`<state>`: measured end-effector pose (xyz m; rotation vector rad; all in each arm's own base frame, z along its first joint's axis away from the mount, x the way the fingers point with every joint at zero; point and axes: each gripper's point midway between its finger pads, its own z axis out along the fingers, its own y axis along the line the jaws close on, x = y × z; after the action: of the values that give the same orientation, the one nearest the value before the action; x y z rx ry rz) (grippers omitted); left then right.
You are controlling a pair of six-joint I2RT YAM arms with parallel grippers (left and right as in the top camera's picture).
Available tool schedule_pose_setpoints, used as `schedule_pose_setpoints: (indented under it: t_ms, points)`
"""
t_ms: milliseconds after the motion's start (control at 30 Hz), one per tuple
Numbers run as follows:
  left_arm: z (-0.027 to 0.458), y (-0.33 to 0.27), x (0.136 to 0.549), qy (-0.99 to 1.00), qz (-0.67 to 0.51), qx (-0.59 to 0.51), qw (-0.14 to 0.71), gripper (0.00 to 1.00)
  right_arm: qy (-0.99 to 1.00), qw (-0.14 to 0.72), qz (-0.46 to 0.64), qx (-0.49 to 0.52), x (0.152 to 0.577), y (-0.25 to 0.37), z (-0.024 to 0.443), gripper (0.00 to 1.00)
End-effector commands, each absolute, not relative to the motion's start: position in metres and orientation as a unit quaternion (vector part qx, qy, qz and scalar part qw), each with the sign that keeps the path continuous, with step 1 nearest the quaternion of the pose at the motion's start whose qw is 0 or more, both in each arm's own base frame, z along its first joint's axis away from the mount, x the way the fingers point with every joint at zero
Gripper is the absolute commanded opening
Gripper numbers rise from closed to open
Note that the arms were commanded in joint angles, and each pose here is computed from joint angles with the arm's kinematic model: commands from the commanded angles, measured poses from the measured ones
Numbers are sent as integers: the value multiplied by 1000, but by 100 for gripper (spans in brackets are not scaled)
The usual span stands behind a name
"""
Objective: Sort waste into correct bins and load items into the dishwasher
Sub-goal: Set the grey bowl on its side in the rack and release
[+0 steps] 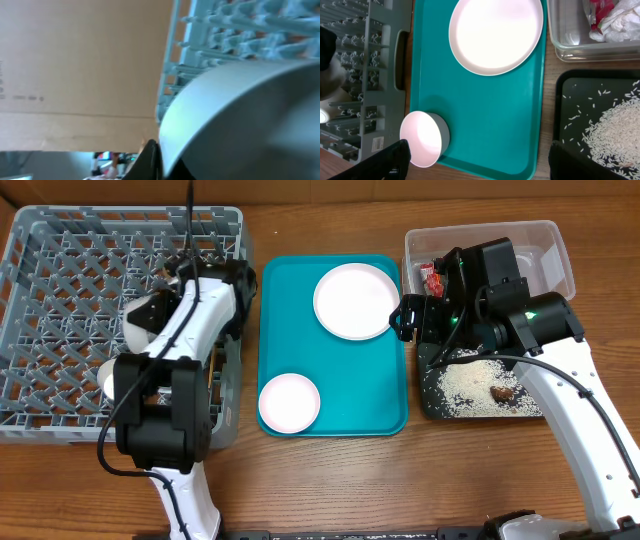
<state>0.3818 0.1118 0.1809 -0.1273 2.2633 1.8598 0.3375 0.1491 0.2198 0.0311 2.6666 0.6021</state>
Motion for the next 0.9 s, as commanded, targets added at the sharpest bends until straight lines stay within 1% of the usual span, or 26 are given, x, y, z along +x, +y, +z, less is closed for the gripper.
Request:
schedule_pose_setpoints:
  t_ms: [0,100,200,233,300,333,400,500,700,800,867]
  points:
    - [154,92,380,808,580,-37,92,10,954,209,216,7,340,150,224,89]
    - [148,88,378,819,567,-38,86,11,954,209,216,7,340,150,224,89]
    - [147,88,377,820,565,-37,83,15,954,209,216,7,340,150,224,89]
    - [147,87,376,823,562,-36,81,19,954,209,216,7,340,150,224,89]
    - [143,83,375,833,546,-38,75,37,954,209,216,7,340,150,224,89]
    - [140,80,375,841,535,-41,73,41,954,209,216,7,340,150,224,89]
    - [136,76,376,853,514,-49,71,45,954,209,216,7,340,150,224,89]
    - [133,68,377,874,479,-61,66,47,954,209,216,7,340,150,224,89]
    - [144,38,387,923,369,-93,66,42,954,209,216,7,340,150,224,89]
    - [161,19,398,943,303,-112,83,42,954,209,216,7,340,150,224,89]
    - [173,10,404,951,271,-113,94,45,954,208,216,7,339,150,224,89]
